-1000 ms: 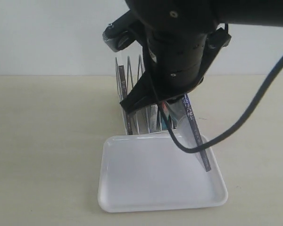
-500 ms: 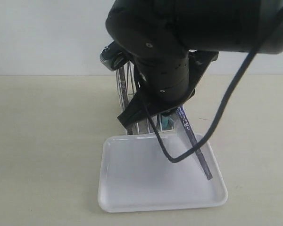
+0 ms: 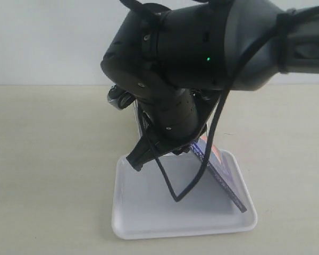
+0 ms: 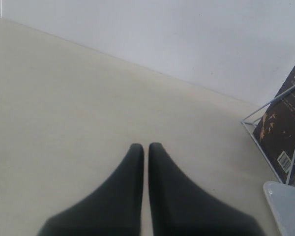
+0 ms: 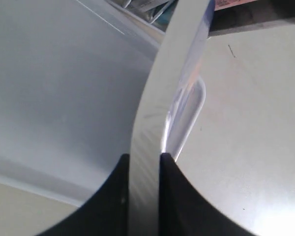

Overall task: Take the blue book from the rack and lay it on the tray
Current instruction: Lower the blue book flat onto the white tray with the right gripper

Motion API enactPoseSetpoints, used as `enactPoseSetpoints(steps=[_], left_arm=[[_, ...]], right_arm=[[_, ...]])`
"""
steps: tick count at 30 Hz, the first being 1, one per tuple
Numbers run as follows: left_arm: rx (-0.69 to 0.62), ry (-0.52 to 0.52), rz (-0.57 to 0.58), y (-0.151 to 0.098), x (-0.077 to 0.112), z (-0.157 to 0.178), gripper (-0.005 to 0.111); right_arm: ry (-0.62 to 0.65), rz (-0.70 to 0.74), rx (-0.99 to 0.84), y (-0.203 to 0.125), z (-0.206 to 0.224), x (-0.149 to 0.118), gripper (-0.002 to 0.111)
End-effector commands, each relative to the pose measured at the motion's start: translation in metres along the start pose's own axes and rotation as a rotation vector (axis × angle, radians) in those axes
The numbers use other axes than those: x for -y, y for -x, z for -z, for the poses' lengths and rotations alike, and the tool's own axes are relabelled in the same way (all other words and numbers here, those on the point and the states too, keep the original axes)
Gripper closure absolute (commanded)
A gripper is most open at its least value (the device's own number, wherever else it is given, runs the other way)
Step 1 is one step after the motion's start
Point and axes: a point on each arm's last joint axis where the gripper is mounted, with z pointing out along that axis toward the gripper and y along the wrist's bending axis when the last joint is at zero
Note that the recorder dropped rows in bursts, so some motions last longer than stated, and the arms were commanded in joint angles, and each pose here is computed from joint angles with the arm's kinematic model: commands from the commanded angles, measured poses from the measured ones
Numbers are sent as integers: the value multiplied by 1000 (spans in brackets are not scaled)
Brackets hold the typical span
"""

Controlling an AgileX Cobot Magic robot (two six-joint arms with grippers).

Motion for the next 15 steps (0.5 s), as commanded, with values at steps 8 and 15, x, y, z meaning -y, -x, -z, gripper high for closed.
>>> enactPoseSetpoints(steps=[8,15], left_arm=[[12,-4,-4,0,0,0,103],[12,-4,-4,0,0,0,103]], right_arm=[[169,-186,-73,-3,-3,-18,69],[175,-210,-71,-3,-1,-17,68]])
